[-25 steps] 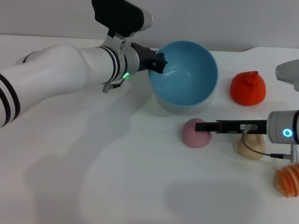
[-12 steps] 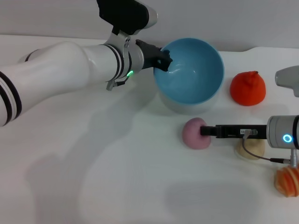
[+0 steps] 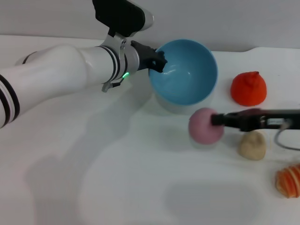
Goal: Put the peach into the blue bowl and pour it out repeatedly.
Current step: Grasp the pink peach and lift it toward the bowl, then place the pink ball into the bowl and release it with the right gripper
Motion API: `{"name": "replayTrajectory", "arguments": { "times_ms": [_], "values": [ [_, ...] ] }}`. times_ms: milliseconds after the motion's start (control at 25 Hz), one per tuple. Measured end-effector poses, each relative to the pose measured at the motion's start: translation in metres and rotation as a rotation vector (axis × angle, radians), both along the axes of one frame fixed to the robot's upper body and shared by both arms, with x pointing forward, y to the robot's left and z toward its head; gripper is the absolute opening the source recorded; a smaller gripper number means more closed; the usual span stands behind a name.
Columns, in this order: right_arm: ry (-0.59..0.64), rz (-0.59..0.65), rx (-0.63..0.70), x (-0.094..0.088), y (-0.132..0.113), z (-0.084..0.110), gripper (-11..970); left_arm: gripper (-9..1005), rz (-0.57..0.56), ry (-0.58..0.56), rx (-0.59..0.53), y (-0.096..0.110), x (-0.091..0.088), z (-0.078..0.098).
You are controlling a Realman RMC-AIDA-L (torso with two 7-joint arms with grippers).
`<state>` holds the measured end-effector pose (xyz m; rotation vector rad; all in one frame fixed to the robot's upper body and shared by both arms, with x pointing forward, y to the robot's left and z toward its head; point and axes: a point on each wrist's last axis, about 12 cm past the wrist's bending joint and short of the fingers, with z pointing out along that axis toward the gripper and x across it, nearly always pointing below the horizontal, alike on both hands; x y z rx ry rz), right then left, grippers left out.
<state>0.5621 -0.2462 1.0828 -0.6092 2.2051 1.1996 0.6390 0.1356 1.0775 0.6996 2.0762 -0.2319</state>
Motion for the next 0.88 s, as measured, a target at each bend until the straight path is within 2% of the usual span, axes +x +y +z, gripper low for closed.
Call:
{"name": "replayTrajectory", "arguments": {
  "times_ms": [200,320,440,640,880],
  "values": [
    [-0.162,0.059,0.090,-0.012,-0.024,0.051,32,-1,-0.023,0.008,0.017,-0.002,-0.004,-0.003],
    [-0.227,0.048,0.111,-0.015,-0.035,0.063,32,0,-0.088,0.010,0.041,-0.015,-0.012,-0.006],
    [-0.226,-0.016,0.110,-0.008,-0.037,0.058,32,0,-0.149,0.005,0.048,-0.028,-0.021,-0.006],
    [-0.157,-0.071,0.048,0.005,-0.027,0.029,32,0,-0.241,-0.013,0.057,-0.048,-0.037,-0.007],
    [-0.124,-0.136,-0.005,0.012,-0.024,0.010,33,0,-0.249,-0.017,0.039,-0.052,-0.038,-0.003]
  ]
}}
